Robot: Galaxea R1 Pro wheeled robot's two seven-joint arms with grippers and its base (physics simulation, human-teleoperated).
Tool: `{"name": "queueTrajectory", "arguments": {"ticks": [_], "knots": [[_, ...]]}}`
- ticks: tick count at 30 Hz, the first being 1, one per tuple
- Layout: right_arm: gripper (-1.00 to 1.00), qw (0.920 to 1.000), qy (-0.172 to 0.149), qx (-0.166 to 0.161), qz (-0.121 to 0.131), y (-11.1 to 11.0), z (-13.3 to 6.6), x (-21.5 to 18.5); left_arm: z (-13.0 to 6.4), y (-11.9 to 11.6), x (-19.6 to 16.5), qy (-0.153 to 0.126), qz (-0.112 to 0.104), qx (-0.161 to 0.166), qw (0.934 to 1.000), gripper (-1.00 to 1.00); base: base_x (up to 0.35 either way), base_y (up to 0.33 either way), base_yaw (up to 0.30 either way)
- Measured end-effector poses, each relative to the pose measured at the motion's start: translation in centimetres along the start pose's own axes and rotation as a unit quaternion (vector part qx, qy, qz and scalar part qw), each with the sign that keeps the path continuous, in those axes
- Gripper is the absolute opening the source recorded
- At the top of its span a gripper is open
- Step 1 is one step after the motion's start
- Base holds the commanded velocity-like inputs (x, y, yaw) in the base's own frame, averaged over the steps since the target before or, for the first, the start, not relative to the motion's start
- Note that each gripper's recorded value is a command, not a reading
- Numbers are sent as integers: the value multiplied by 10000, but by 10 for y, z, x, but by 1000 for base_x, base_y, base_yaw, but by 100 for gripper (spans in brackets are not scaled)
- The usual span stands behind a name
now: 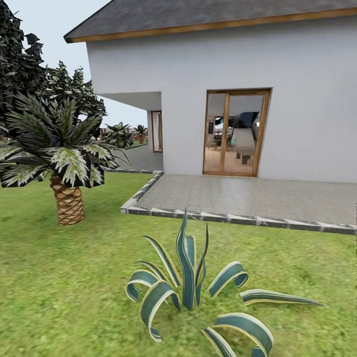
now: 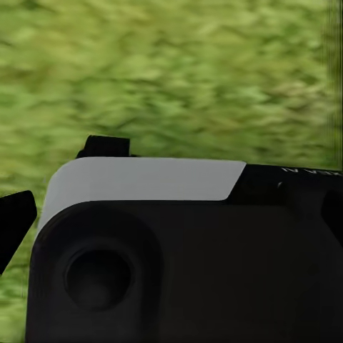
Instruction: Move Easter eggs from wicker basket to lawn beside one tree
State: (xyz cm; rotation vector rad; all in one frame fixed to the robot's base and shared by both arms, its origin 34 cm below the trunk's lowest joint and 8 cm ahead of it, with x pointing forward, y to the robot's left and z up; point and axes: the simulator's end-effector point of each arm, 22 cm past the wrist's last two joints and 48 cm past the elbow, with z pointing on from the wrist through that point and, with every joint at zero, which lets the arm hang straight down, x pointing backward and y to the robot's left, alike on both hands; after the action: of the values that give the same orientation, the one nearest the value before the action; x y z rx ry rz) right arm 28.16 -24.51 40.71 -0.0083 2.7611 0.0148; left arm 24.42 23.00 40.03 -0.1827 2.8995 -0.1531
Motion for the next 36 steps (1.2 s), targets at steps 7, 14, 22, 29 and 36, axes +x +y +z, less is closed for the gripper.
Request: {"name": "queueTrajectory", "arguments": {"ticks": [7,14,22,29,36], "knots": [[100,10000,-1,-1,-1,0,0,0,0,0,0,-4,0,-3,10000,100,0,-93,0],[100,10000,-3,-1,0,0,0,0,0,0,0,2,-1,2,10000,100,0,-194,0],[100,10000,-2,0,0,0,0,0,0,0,1,4,0,0,10000,100,0,-247,0],[100,10000,-3,-2,-2,0,0,0,0,0,1,7,-1,1,10000,100,0,-241,0],[100,10000,1,-1,-1,0,0,0,0,0,1,6,0,-4,10000,100,0,-55,0]]}}
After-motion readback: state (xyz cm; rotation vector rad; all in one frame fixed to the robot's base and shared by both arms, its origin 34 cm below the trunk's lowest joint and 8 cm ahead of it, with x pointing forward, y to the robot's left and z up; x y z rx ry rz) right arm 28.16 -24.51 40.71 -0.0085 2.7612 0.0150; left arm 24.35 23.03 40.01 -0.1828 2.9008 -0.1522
